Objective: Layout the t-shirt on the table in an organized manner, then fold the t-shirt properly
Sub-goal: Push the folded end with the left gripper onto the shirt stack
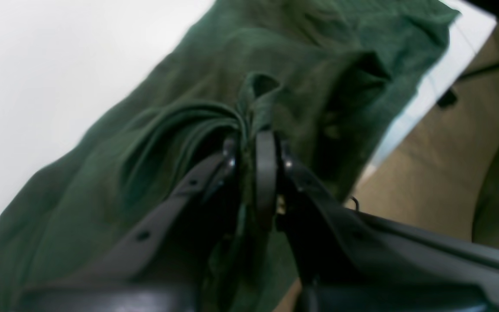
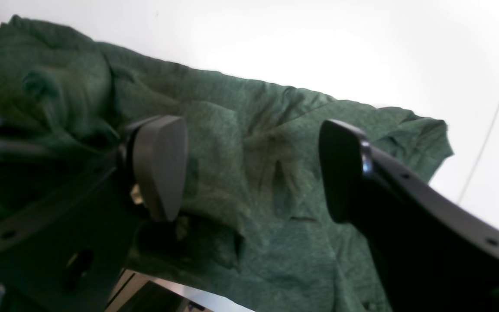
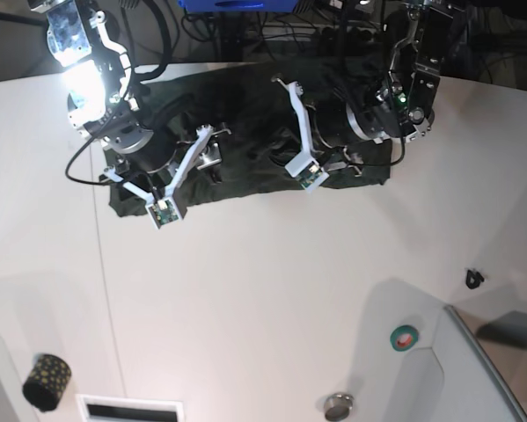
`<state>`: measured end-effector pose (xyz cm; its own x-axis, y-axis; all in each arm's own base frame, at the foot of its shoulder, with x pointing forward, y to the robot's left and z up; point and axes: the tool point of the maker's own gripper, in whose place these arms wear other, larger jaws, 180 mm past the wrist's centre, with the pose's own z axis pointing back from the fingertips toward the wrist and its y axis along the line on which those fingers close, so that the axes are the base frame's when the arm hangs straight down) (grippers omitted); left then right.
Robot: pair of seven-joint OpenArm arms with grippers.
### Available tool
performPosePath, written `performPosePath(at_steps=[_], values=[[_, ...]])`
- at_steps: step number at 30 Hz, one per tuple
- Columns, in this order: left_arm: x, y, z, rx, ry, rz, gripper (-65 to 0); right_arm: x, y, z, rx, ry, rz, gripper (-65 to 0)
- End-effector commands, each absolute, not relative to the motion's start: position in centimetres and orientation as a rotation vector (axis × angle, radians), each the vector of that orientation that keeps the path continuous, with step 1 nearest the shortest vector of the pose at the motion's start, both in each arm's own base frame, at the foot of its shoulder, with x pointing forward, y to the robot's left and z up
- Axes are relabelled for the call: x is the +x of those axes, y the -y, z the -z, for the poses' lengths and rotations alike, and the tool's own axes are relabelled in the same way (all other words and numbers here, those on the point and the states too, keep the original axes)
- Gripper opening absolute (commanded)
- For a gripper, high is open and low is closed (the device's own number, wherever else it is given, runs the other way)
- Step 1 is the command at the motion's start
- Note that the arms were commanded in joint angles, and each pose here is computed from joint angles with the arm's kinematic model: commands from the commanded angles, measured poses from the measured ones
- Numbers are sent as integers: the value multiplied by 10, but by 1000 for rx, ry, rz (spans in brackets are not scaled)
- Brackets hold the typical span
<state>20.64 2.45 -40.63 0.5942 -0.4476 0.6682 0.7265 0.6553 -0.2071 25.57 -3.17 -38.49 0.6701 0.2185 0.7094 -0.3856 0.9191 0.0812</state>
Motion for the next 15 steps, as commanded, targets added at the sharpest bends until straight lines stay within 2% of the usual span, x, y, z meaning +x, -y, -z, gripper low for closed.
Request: performPosePath(at_steps=[1, 3, 4, 11, 15], values=[[211, -13, 397, -536, 657, 726, -650, 264, 29, 372, 244, 812, -342, -219], [209, -4, 396, -553, 652, 755, -650, 263, 29, 371, 245, 815, -341, -219], [209, 1, 396, -560, 652, 770, -627, 263, 29, 371, 245, 814, -340, -219], [205, 20, 392, -592, 651, 834, -304, 262, 30, 373, 242, 809, -342, -219], [202, 17, 394, -587, 640, 844, -165, 262, 30, 373, 242, 809, -342, -219]])
